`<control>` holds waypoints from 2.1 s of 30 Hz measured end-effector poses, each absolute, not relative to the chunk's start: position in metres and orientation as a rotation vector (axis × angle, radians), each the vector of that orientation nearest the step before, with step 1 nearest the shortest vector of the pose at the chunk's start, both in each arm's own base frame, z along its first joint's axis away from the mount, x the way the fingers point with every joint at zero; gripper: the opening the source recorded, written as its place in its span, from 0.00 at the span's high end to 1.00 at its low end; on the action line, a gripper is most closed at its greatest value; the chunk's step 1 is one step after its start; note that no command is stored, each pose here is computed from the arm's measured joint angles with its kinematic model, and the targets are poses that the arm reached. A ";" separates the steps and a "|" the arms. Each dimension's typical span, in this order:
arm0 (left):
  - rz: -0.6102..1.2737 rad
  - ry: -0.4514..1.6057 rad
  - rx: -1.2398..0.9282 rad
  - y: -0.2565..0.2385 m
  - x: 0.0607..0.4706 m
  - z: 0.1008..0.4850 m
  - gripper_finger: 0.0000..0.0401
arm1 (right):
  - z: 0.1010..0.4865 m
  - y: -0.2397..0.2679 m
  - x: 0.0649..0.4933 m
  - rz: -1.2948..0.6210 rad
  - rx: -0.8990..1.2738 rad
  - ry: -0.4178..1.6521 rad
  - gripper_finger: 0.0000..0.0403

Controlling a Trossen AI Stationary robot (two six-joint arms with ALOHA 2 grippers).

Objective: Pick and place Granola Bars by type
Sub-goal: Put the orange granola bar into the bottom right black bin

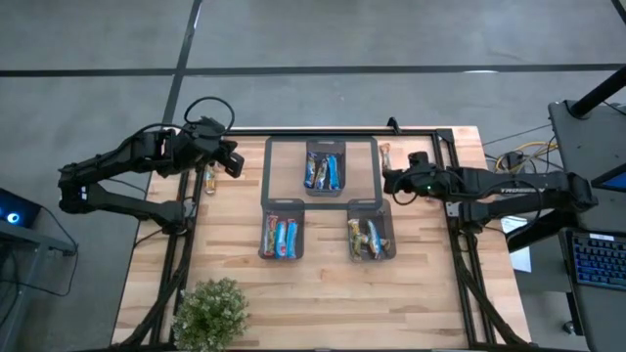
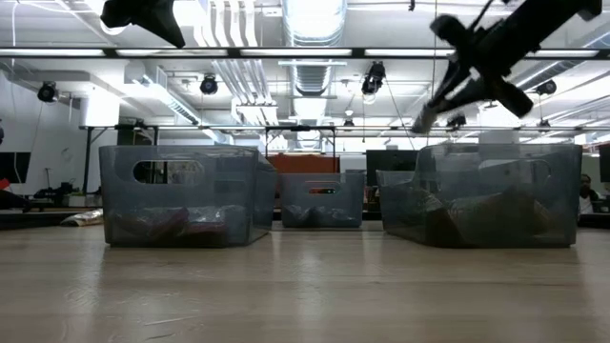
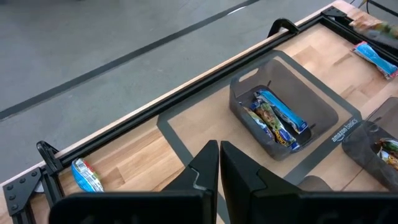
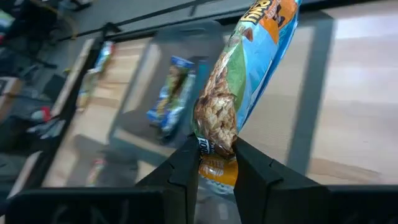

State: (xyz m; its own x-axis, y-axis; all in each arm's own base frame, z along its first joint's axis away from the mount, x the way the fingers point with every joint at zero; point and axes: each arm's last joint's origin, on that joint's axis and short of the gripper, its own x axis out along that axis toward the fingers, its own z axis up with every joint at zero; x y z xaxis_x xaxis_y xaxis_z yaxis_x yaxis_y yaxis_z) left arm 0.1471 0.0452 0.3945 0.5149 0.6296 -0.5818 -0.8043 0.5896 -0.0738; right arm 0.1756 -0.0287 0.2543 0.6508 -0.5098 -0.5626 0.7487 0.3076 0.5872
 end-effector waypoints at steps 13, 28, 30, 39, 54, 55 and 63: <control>0.879 0.547 -0.345 0.045 0.147 0.394 1.00 | 0.296 -0.009 0.182 -0.671 0.901 0.257 0.83; 0.879 0.549 -0.343 0.045 0.147 0.394 1.00 | 0.304 0.029 0.180 -0.497 1.024 0.292 0.83; 0.879 0.549 -0.343 0.045 0.147 0.394 1.00 | 0.304 0.034 0.179 -0.476 1.037 0.301 0.83; 0.879 0.549 -0.343 0.045 0.147 0.394 1.00 | 0.300 0.049 0.179 -0.434 1.061 0.340 0.83; 0.880 0.554 -0.342 0.045 0.147 0.394 1.00 | 0.276 0.077 0.196 -0.453 1.088 0.468 0.83; 0.880 0.554 -0.342 0.045 0.147 0.394 1.00 | 0.274 0.079 0.196 -0.456 1.095 0.474 0.83; 0.879 0.556 -0.340 0.045 0.147 0.394 1.00 | 0.259 0.086 0.207 -0.516 1.115 0.518 0.83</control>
